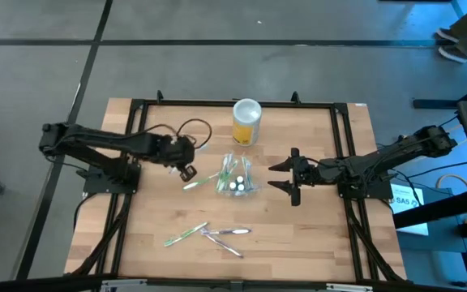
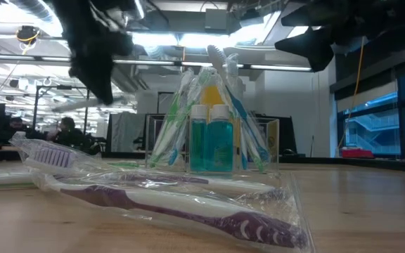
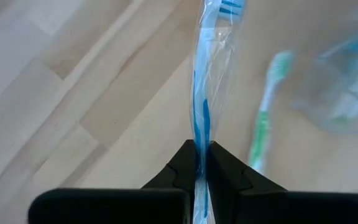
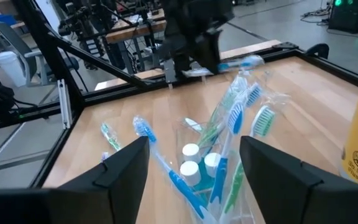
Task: Pick & Place toothbrushing station
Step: Put the blue toothbrush into the transparent organizer
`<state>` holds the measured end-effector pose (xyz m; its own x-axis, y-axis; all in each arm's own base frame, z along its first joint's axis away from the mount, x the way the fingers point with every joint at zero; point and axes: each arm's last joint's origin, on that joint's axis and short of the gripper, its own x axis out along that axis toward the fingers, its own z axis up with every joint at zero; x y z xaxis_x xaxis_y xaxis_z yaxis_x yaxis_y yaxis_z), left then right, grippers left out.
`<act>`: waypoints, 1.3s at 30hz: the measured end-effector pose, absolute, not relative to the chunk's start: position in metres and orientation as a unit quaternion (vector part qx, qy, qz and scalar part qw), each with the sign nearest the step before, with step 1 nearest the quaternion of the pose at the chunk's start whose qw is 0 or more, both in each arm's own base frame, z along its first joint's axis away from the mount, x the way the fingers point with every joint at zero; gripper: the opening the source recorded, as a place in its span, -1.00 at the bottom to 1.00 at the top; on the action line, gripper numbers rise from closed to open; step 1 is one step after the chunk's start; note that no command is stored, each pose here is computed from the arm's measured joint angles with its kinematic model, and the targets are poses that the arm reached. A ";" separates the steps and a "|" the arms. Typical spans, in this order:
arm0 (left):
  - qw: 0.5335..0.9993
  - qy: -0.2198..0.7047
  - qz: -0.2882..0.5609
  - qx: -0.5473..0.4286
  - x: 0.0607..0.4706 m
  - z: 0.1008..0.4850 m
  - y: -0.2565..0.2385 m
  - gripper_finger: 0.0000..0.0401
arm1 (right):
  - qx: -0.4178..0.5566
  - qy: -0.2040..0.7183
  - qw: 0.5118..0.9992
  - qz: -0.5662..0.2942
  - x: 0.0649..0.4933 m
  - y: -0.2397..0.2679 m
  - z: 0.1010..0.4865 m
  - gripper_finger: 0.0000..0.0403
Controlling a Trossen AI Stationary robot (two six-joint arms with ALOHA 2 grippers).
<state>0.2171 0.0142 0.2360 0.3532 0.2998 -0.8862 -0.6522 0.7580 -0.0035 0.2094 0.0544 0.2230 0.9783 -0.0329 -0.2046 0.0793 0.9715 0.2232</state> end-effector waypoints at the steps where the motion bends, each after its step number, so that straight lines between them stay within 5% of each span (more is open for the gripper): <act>1: 0.807 0.476 0.300 -0.180 0.214 0.240 0.008 -0.92 | 0.117 0.098 0.988 -0.027 0.210 0.054 0.224 0.27; 11: 0.861 0.390 0.280 -0.172 0.190 0.263 -0.042 -0.92 | 0.103 0.069 0.992 0.005 0.211 0.056 0.230 0.34; 23: 0.955 0.230 0.071 -0.174 0.196 0.294 -0.114 -0.92 | 0.094 0.047 0.993 0.048 0.211 0.059 0.235 0.26; 30: 0.990 0.103 0.018 -0.094 0.219 0.311 -0.136 -0.92 | 0.072 0.014 0.993 0.095 0.210 0.069 0.241 0.19; 39: 0.997 0.051 -0.030 -0.055 0.268 0.292 -0.140 -0.92 | 0.063 -0.009 0.993 0.097 0.217 0.078 0.238 0.28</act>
